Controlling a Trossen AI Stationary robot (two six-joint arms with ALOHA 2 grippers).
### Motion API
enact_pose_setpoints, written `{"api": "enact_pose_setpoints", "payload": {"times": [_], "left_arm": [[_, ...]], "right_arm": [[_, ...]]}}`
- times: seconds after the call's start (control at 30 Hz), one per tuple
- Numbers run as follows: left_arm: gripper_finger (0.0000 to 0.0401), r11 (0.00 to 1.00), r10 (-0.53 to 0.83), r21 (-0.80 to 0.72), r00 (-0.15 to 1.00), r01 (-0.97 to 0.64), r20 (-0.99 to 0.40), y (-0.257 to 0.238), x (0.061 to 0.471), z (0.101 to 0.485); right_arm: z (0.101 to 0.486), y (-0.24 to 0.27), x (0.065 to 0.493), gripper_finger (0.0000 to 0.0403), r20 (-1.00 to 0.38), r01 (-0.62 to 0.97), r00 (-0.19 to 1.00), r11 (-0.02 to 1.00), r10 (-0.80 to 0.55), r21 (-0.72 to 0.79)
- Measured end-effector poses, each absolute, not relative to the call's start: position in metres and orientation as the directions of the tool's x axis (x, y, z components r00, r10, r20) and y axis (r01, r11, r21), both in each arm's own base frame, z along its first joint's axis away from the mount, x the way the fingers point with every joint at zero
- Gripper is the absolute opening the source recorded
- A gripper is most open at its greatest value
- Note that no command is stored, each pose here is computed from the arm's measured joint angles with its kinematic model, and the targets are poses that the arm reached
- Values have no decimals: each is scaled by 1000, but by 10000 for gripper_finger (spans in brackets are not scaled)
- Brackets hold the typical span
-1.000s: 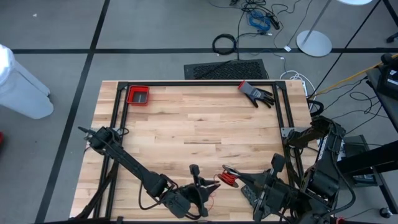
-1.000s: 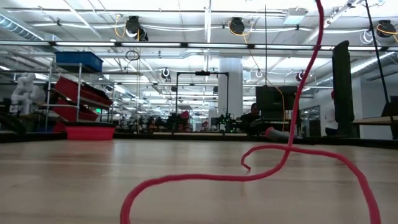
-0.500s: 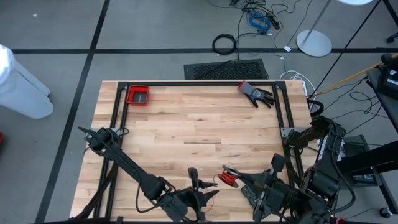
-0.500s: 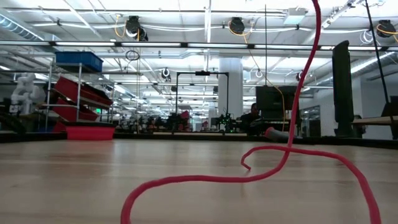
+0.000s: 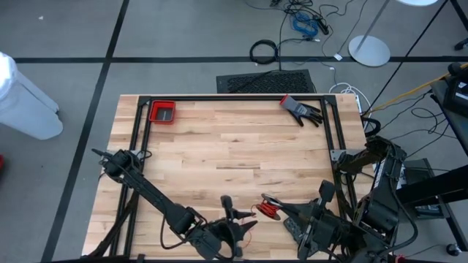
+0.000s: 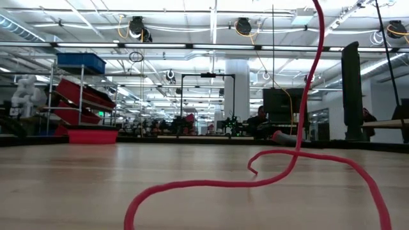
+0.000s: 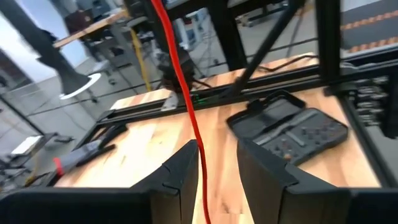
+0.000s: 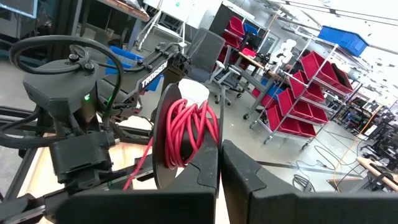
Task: Coil cords
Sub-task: Coil the red wire onto the spool
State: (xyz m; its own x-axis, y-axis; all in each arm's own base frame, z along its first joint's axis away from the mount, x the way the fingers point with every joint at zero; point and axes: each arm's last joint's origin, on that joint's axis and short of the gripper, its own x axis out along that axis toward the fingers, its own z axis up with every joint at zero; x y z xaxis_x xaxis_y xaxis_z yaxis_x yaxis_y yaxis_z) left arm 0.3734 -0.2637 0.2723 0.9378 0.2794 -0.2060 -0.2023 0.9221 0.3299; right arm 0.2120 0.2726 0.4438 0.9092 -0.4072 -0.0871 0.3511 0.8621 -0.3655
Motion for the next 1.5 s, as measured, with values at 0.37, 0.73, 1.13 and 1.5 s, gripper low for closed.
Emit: {"api": "enact_pose_setpoints", "payload": {"times": [0.37,0.73,1.13,1.5], "left_arm": [[118,905,305,363,933,-221,-193,-270,368,273],[118,903,319,357,929,-238,-189,-269,368,273],[118,902,338,343,923,-262,-185,-267,369,273],[118,933,288,281,935,-225,-207,-260,376,272]], "right_arm": [[443,272,212,0,-88,349,909,860,-407,-371],[443,272,212,0,-88,349,909,860,-407,-371],[443,272,212,0,-88,350,909,861,-407,-370],[443,272,212,0,-88,351,909,861,-408,-368]]}}
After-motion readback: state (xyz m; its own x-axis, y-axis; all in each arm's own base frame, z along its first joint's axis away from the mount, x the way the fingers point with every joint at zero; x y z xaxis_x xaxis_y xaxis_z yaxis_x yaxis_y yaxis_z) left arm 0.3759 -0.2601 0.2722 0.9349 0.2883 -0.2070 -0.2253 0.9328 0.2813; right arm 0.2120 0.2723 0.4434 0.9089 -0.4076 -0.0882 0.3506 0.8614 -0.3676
